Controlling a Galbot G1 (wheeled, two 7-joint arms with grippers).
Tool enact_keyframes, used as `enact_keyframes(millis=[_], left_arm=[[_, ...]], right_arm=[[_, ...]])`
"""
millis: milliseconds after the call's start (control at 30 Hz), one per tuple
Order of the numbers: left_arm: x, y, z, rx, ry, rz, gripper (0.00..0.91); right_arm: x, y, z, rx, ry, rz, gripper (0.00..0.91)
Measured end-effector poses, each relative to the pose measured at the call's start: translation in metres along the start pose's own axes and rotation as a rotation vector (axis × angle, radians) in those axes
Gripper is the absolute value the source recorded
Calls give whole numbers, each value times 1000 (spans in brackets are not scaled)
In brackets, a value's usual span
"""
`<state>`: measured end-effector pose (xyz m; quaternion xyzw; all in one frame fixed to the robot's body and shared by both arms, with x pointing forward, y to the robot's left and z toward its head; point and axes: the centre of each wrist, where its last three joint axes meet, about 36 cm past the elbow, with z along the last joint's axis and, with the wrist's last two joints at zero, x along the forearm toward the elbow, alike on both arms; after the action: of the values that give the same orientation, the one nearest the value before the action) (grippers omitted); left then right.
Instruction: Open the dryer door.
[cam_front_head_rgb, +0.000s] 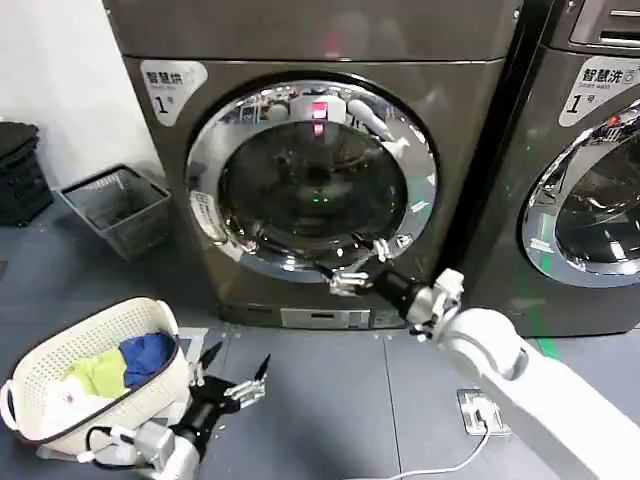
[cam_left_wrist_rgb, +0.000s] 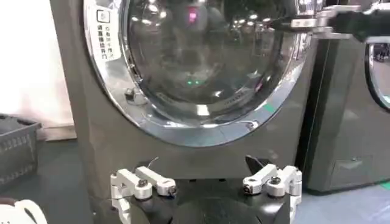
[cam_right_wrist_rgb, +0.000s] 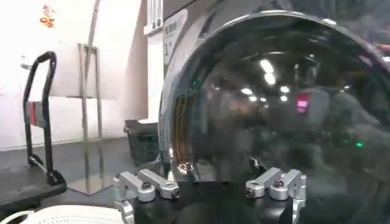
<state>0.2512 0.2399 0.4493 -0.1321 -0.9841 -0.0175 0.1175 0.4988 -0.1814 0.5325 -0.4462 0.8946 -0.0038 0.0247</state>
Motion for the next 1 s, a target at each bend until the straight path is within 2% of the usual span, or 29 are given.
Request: enact_keyframes(millis=[567, 1000], left_arm=[[3, 1, -1, 3, -1, -14, 907], [6, 1, -1, 5, 2, -18, 907]], right_arm=[[-59, -16, 16, 6, 41, -46, 907], [-94, -18, 15, 14, 45, -73, 907]])
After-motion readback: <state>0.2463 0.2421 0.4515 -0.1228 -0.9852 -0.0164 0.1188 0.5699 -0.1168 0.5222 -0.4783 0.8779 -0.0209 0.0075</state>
